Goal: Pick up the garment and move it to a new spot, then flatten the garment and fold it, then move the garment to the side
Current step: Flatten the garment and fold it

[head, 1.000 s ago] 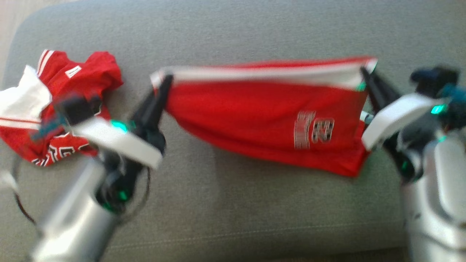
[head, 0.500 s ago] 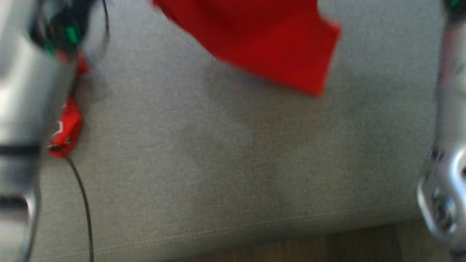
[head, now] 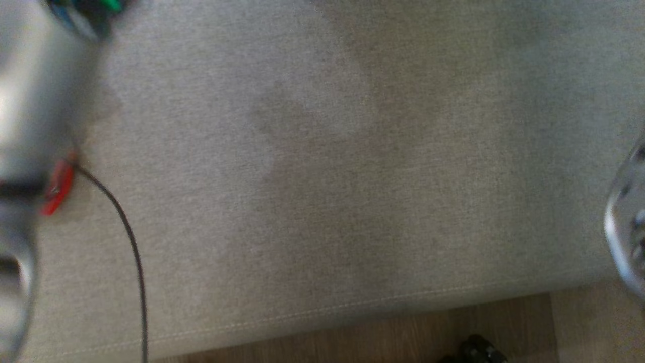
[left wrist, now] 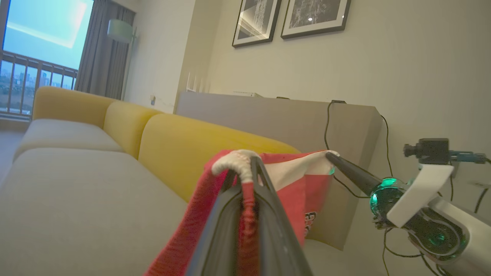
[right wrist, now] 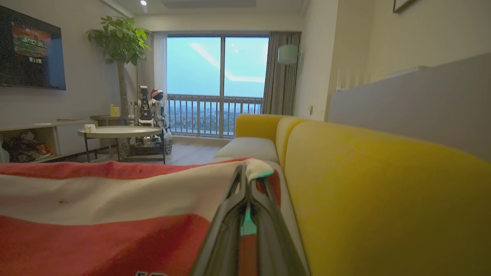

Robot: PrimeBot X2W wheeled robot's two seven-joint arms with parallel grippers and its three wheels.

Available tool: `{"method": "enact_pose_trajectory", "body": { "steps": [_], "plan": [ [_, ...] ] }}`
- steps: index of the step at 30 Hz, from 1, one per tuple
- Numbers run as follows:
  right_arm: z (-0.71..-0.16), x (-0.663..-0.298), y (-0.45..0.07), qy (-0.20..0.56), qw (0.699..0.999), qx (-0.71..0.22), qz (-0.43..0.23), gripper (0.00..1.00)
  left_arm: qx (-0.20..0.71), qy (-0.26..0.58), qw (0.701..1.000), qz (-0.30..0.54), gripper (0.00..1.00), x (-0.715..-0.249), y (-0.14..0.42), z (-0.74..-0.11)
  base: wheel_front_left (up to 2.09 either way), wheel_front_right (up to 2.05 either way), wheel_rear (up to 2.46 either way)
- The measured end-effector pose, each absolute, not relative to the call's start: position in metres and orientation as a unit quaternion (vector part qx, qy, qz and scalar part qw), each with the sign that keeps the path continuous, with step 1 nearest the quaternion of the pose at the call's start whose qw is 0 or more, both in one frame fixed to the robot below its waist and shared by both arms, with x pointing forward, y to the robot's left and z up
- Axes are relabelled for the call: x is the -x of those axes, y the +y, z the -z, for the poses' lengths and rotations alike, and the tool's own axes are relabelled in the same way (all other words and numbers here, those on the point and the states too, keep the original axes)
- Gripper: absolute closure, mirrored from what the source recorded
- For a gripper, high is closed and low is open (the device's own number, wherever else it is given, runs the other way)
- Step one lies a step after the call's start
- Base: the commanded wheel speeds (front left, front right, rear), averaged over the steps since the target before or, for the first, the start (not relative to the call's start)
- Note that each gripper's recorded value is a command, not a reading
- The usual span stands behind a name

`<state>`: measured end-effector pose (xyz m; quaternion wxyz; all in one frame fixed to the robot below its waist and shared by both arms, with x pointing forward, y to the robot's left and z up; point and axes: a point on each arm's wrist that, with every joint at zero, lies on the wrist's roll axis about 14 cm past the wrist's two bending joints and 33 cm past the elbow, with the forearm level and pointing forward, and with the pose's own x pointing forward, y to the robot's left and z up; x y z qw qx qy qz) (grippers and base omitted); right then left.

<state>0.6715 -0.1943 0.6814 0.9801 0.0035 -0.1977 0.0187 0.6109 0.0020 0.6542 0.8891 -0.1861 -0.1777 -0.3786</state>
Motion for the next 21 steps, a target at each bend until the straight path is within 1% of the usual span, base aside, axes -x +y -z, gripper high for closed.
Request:
{"method": "enact_pose_trajectory", "body": {
  "steps": [3,5,8,10,15,18,21],
  "plan": [
    [-0.616,-0.66,-0.2,-0.101,0.994,-0.032,-0.014,1.0,0.214,-0.13,0.888,0.385,1.0,-0.582,0.0,-0.614,0.0,0.0,0.0],
    [-0.561,-0.642,-0.203,-0.021,0.999,-0.037,-0.014,1.0,0.232,-0.089,0.888,0.386,1.0,-0.561,0.0,-0.582,0.0,0.0,0.0],
    [-0.494,-0.595,-0.195,0.077,0.995,-0.052,-0.029,1.0,0.263,-0.038,0.888,0.376,1.0,-0.528,0.004,-0.546,0.0,0.0,0.0],
    [-0.468,-0.562,-0.193,0.119,0.99,-0.067,-0.033,1.0,0.275,-0.017,0.885,0.375,1.0,-0.506,0.005,-0.534,0.0,0.0,0.0],
    [-0.452,-0.497,-0.194,0.161,0.979,-0.12,-0.036,1.0,0.309,-0.004,0.885,0.349,1.0,-0.471,0.02,-0.528,0.0,0.0,0.0],
    [-0.456,-0.466,-0.199,0.159,0.974,-0.159,-0.029,1.0,0.32,0.004,0.885,0.338,1.0,-0.448,0.026,-0.525,0.0,0.0,0.0],
    [-0.461,-0.439,-0.207,0.157,0.972,-0.175,-0.018,1.0,0.314,0.014,0.886,0.341,1.0,-0.421,0.026,-0.523,0.0,0.0,0.0]
  ]
}}
